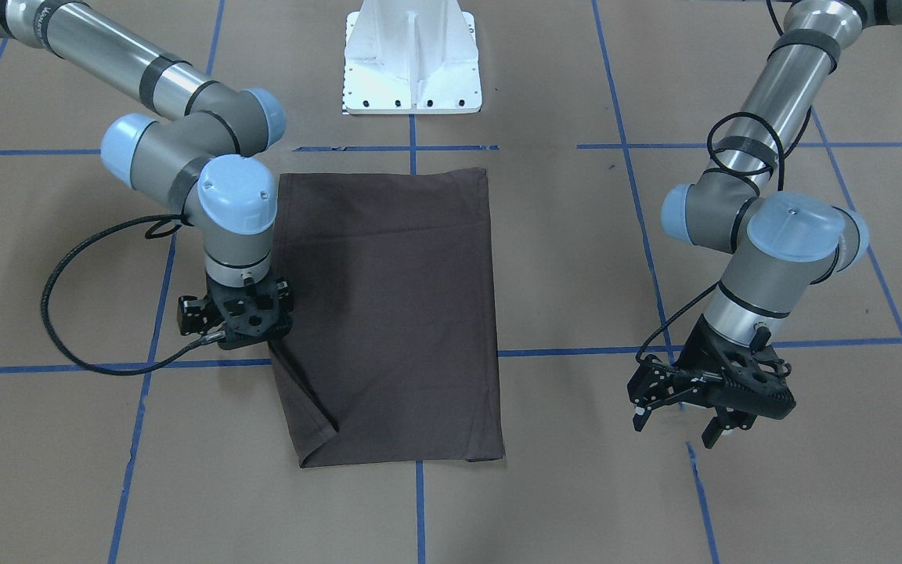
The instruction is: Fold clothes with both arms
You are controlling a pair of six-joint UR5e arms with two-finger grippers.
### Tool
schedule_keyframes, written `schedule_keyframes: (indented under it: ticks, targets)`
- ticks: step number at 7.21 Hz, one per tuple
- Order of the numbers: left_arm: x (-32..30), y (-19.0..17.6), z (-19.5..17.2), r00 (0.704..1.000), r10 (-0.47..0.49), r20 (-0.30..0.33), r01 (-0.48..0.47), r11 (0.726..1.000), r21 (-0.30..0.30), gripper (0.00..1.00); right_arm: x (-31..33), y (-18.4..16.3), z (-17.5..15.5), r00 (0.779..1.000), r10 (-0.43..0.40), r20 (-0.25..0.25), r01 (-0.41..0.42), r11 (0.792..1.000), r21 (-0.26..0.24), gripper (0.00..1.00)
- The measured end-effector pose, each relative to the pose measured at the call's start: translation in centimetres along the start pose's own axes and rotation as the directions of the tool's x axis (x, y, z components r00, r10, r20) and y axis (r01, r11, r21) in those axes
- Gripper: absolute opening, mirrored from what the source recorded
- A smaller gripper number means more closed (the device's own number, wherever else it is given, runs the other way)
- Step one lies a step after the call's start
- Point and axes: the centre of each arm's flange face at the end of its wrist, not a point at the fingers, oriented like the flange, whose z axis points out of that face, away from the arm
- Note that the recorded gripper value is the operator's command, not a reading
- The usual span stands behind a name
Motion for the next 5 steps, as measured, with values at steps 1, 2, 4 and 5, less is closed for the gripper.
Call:
schedule_keyframes:
  ticks: [1, 2, 4, 5]
  targets:
    - [0.1, 0.0, 0.0, 1.0, 0.0, -0.001, 0.0, 1.0, 0.0, 1.0, 3.4, -0.8, 1.1, 0.999, -0.017, -0.03, 0.016, 1.0, -0.014, 1.0]
    - [0.1, -0.1, 0.0, 1.0, 0.0, -0.002, 0.0, 1.0, 0.0, 1.0, 7.2, -1.7, 1.5, 0.998, -0.026, -0.055, 0.025, 0.999, -0.021, 1.0]
    - [0.8, 0.0, -0.2, 1.0, 0.001, -0.009, -0.001, 1.0, -0.002, 1.0, 11.2, -3.4, 0.1, 1.0, -0.005, -0.023, 0.005, 1.0, -0.007, 1.0]
    - [1.2, 0.1, -0.3, 1.0, 0.001, -0.013, -0.001, 1.0, -0.004, 1.0, 10.7, -4.8, -1.4, 1.0, 0.022, 0.02, -0.023, 0.999, 0.03, 1.0]
